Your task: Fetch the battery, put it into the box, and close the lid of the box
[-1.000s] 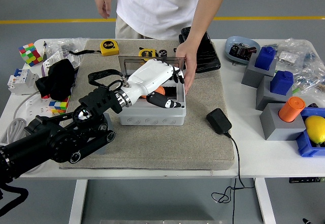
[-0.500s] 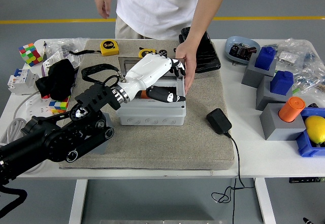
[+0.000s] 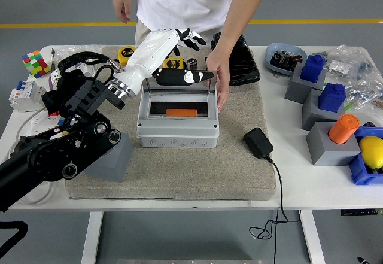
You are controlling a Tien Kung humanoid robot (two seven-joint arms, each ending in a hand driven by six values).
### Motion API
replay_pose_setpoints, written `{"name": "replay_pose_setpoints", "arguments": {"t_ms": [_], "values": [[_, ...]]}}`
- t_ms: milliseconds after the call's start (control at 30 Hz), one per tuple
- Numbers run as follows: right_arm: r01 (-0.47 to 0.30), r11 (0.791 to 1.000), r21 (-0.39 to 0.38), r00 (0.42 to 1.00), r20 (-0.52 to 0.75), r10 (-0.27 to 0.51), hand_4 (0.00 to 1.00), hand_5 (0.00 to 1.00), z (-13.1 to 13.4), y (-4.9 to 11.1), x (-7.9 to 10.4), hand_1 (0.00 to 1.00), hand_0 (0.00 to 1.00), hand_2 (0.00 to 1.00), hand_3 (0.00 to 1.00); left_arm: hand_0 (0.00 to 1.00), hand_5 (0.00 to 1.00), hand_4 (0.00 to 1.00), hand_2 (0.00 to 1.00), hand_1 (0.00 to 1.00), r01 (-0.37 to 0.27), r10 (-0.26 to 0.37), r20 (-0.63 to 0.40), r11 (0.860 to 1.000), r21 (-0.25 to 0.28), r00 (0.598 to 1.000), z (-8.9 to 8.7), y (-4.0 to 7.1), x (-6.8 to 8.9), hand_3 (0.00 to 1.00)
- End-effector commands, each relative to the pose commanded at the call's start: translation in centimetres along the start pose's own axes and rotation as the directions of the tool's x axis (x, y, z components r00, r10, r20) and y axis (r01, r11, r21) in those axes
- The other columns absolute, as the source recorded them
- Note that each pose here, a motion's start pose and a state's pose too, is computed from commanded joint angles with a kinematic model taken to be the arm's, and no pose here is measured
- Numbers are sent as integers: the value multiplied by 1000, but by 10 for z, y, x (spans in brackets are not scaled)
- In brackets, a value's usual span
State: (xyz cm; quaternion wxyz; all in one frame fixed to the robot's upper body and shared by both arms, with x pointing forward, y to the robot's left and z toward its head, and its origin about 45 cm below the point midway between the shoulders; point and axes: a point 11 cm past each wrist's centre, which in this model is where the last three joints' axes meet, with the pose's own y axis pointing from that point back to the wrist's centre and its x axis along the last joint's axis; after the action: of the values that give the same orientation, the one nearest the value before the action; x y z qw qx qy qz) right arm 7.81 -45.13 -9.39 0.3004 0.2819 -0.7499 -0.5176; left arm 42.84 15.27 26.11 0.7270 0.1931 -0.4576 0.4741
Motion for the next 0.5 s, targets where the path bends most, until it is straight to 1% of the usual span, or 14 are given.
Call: {"name": "replay_pose_setpoints", "arguments": {"t_ms": [33,100,167,200,233,267,367,400,500], "values": [[-1,1000,0,1000,0,1,984,383,0,0,0,668,641,666,547,793,998,998,799,838,23,-23,-3,999,32,1000,-5,1,-3,802],[-7,1000,-6,1000,0,7,984,383,2,0,3,668,641,666,547,793,998,998,799,838,84,-83,-16,991,101,996,-16,8,-14,802],[-11,1000,-9,1000,2,11,984,383,4,0,5,668,641,666,547,793,998,998,799,838,127,-124,-27,981,145,992,-23,14,-21,802],[-11,1000,-7,1000,4,11,985,384,4,0,5,669,638,666,548,753,998,998,765,795,150,-146,-36,975,166,989,-25,19,-25,775],[-10,1000,-6,1000,6,10,985,384,4,0,4,669,638,666,548,753,998,998,765,795,164,-158,-48,971,176,986,-26,23,-26,775],[-9,1000,-5,1000,7,9,985,384,4,0,4,669,638,666,548,753,998,998,765,795,168,-161,-57,970,173,985,-25,25,-26,775],[-9,1000,0,1000,9,9,985,384,1,0,4,669,638,666,548,753,998,998,765,795,149,-140,-68,979,138,988,-18,29,-22,775],[-9,1000,3,1000,9,9,983,386,-1,0,4,669,636,666,547,732,998,998,751,778,148,-140,-70,980,136,988,-16,29,-21,773],[-10,1000,4,1000,9,10,983,386,-3,0,5,669,636,666,547,732,998,998,751,778,166,-157,-71,975,145,985,-16,32,-22,773]]}}
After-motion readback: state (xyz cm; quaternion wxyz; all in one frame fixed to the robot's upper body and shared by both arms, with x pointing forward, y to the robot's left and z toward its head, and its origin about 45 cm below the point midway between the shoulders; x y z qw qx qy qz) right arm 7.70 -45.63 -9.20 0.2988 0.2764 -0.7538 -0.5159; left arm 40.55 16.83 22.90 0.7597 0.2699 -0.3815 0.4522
